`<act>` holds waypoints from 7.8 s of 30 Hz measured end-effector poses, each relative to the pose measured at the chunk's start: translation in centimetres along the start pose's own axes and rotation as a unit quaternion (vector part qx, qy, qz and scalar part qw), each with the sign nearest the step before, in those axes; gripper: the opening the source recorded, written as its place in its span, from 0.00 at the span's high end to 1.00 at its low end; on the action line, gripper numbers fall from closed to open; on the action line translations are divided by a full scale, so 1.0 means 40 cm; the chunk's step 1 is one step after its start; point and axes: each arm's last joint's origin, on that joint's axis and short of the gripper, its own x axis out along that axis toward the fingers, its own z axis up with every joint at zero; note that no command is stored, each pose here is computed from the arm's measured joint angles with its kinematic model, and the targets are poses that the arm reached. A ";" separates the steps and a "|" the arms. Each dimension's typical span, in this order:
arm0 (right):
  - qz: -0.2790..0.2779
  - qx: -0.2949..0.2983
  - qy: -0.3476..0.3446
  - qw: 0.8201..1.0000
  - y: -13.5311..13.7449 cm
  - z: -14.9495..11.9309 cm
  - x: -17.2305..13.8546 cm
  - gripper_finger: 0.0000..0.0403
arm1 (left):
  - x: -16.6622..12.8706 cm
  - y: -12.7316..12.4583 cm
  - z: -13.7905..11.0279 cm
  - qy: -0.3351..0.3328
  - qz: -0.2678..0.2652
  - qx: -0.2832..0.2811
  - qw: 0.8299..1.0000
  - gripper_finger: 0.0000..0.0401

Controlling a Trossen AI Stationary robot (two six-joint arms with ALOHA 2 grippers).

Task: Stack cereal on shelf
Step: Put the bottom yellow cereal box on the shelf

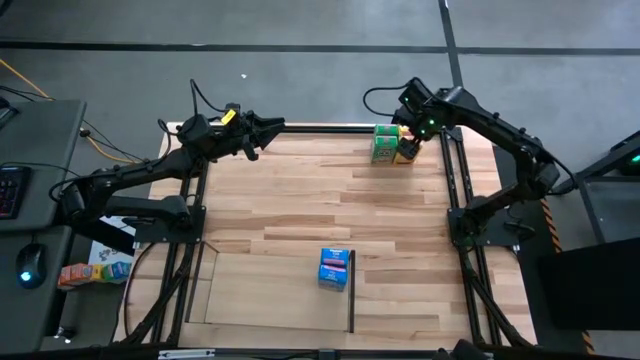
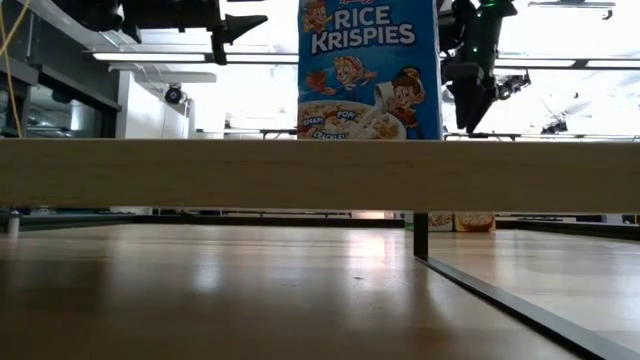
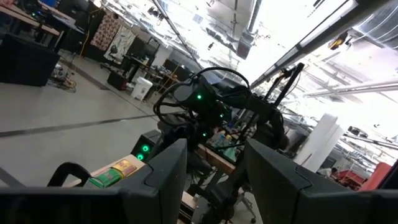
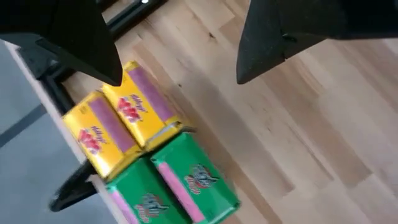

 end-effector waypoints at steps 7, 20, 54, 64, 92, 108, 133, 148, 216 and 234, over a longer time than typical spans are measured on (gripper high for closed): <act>-0.023 -0.002 0.015 1.000 -0.003 -0.006 0.000 0.27 | 0.000 0.000 0.000 0.000 0.000 0.001 1.000 0.61; -0.060 0.023 0.079 0.995 -0.017 0.028 0.088 0.27 | 0.000 0.000 0.000 -0.001 0.000 0.002 1.000 0.61; -0.094 -0.093 0.150 0.980 -0.006 0.074 0.217 0.27 | 0.000 -0.001 0.002 -0.005 -0.002 0.016 1.000 0.61; -0.087 -0.097 0.157 0.979 0.005 0.072 0.217 0.27 | 0.000 -0.001 0.002 -0.005 -0.002 0.016 1.000 0.61; -0.097 -0.109 0.174 0.974 0.038 0.066 0.211 0.27 | 0.000 -0.001 0.002 -0.004 -0.002 0.028 1.000 0.61; -0.094 -0.115 0.173 0.974 0.038 0.067 0.211 0.27 | 0.000 -0.001 0.002 -0.006 0.001 0.028 1.000 0.61; -0.097 -0.123 0.199 0.967 0.034 0.079 0.268 0.41 | 0.000 -0.001 0.002 -0.006 0.002 0.028 1.000 0.61; -0.091 -0.124 0.211 0.965 0.033 0.057 0.224 0.70 | 0.000 -0.001 0.002 -0.006 0.002 0.028 1.000 0.61; 0.305 0.015 -0.285 0.908 0.679 0.099 0.004 0.71 | 0.068 -0.125 -0.021 0.553 -0.071 0.102 0.824 0.23; 0.295 -0.013 -0.297 0.908 0.678 0.100 0.005 0.71 | 0.136 -0.124 -0.170 0.630 -0.114 0.109 0.760 0.24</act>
